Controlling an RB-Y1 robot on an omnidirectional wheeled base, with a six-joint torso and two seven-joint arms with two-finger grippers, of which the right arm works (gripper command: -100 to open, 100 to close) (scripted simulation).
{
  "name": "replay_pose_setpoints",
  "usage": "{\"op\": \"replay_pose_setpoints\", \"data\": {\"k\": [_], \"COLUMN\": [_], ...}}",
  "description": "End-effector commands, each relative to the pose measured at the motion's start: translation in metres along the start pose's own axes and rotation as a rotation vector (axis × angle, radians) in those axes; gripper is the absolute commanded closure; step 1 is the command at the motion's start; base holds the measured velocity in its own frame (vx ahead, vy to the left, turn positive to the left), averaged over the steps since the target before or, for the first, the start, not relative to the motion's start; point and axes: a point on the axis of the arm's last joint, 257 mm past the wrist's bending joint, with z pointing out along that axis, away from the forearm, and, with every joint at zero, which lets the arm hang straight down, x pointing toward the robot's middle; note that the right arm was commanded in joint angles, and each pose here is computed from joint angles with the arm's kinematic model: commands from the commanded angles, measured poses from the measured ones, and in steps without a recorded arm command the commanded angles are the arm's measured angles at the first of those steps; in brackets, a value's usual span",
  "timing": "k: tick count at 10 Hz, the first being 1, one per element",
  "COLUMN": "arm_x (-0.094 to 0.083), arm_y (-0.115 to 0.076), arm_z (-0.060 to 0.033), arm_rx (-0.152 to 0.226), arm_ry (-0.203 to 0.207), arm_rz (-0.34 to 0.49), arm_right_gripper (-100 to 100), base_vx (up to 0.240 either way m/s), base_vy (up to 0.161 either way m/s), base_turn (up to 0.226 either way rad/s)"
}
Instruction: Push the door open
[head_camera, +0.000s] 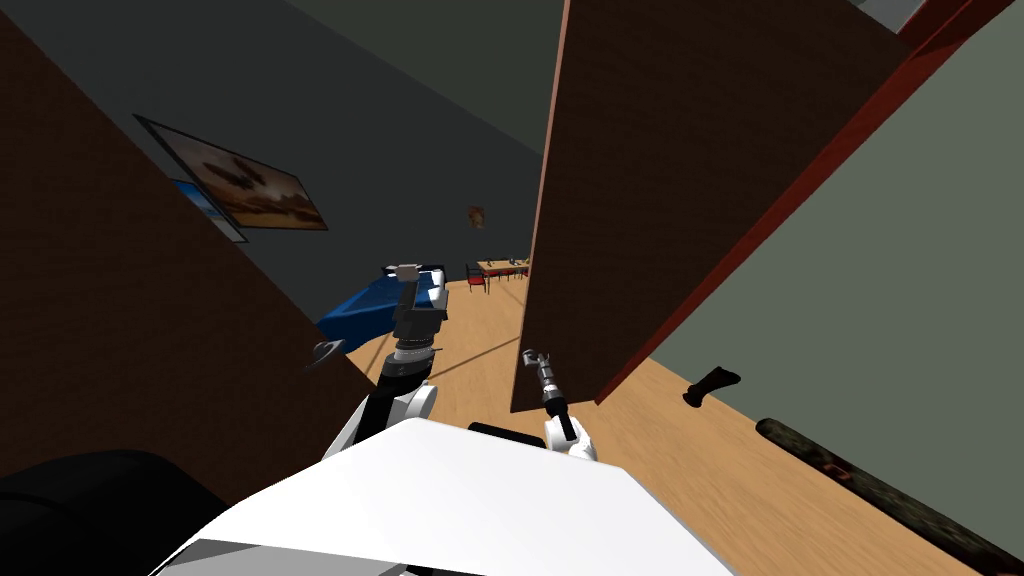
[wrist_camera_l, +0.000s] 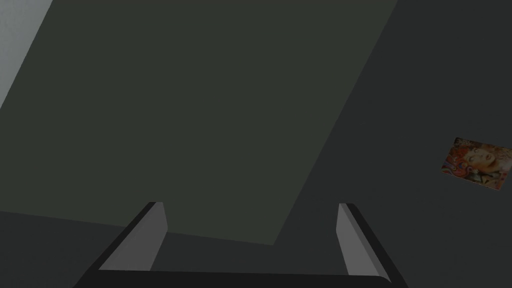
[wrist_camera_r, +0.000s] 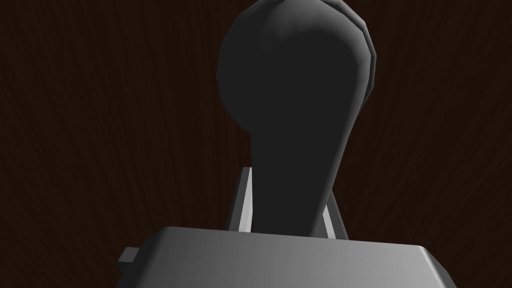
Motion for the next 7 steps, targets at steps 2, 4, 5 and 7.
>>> {"op": "replay_pose_setpoints", "data": {"k": [2,4,5,7], "arm_x": [-0.013,-0.018,-0.019,-0.039], "arm_y": [0.005,0.004,0.004,0.002], "arm_z": [0.0035,0.0032,0.0031,-0.0003], "arm_rx": [-0.012,-0.012,-0.012,-0.007], "arm_ry": [-0.038,-0.061,-0.069,-0.094], "arm_rz": [0.003,0.011,0.014,-0.002], "arm_right_gripper": [100,100,100,100], "base_vx": [0.136,0.14,0.162,0.096], "base_vy": [0.158,0.114,0.148,0.044], "base_turn": [-0.064,-0.046,-0.049,-0.04]}}
